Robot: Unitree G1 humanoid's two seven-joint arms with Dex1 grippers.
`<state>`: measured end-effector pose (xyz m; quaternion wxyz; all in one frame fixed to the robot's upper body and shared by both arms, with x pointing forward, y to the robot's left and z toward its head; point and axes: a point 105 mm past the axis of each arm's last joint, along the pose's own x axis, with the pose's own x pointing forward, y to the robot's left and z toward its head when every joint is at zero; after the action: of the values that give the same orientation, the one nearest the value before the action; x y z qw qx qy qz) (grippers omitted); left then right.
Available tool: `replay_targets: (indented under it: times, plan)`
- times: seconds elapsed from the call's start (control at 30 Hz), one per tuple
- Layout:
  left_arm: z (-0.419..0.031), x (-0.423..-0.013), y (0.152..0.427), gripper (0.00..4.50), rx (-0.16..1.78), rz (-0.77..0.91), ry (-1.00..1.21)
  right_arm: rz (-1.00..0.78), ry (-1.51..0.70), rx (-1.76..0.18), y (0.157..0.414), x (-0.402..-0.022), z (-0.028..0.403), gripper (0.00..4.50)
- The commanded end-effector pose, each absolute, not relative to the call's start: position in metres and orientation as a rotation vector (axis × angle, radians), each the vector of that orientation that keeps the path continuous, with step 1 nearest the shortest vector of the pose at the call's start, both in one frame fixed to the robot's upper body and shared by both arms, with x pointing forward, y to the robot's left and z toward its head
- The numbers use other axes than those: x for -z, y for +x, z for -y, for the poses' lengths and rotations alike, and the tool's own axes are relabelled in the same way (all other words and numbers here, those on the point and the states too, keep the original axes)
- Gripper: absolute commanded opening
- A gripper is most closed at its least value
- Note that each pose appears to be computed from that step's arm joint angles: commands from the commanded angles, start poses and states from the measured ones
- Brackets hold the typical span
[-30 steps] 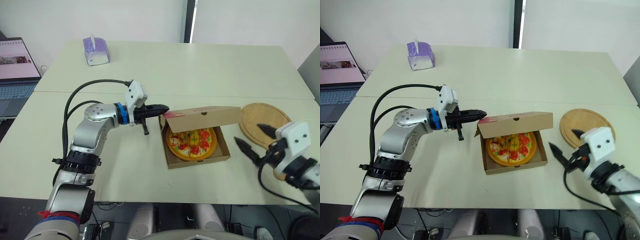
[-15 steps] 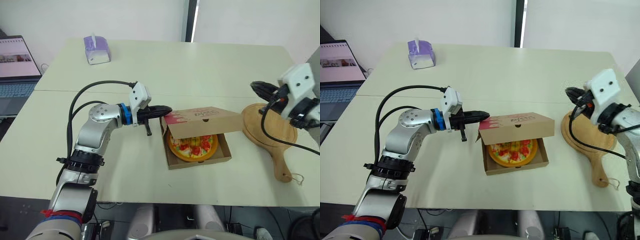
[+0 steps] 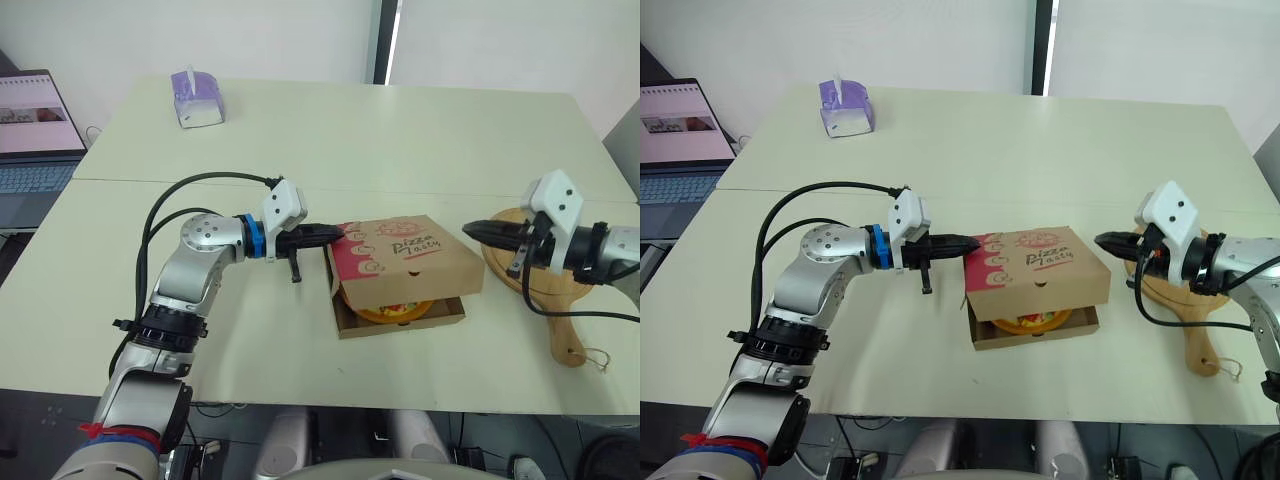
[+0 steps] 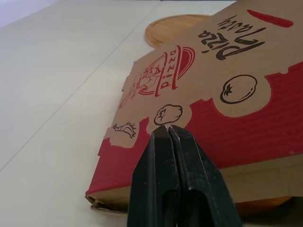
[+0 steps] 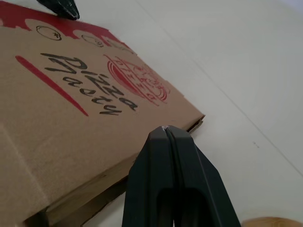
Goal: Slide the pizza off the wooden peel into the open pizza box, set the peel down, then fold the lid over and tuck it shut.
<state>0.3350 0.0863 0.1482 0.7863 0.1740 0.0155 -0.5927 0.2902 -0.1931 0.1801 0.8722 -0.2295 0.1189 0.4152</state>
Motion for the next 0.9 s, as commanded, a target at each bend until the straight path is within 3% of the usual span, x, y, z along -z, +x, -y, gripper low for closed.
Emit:
replay_targets:
  times: [0.03,0.37,0.53,0.67,0.9]
  plan:
    - [-0.083,-0.153,0.331,0.0,1.3,0.001,0.423,-0.218,-0.542,-0.874,0.287,-0.186,0.191,0.03]
    - [-0.083,-0.144,0.331,0.0,1.312,-0.014,0.458,-0.27,-0.614,-0.861,0.282,-0.167,0.199,0.03]
    - [-0.082,-0.143,0.332,0.0,1.312,-0.01,0.468,-0.193,-0.61,-0.898,0.282,-0.183,0.197,0.03]
    - [-0.081,-0.144,0.333,0.0,1.311,-0.004,0.467,-0.099,-0.623,-1.028,0.268,-0.203,0.187,0.98]
    - [-0.077,-0.146,0.332,0.0,1.32,0.006,0.467,-0.075,-0.889,-1.215,0.251,-0.185,0.179,3.56]
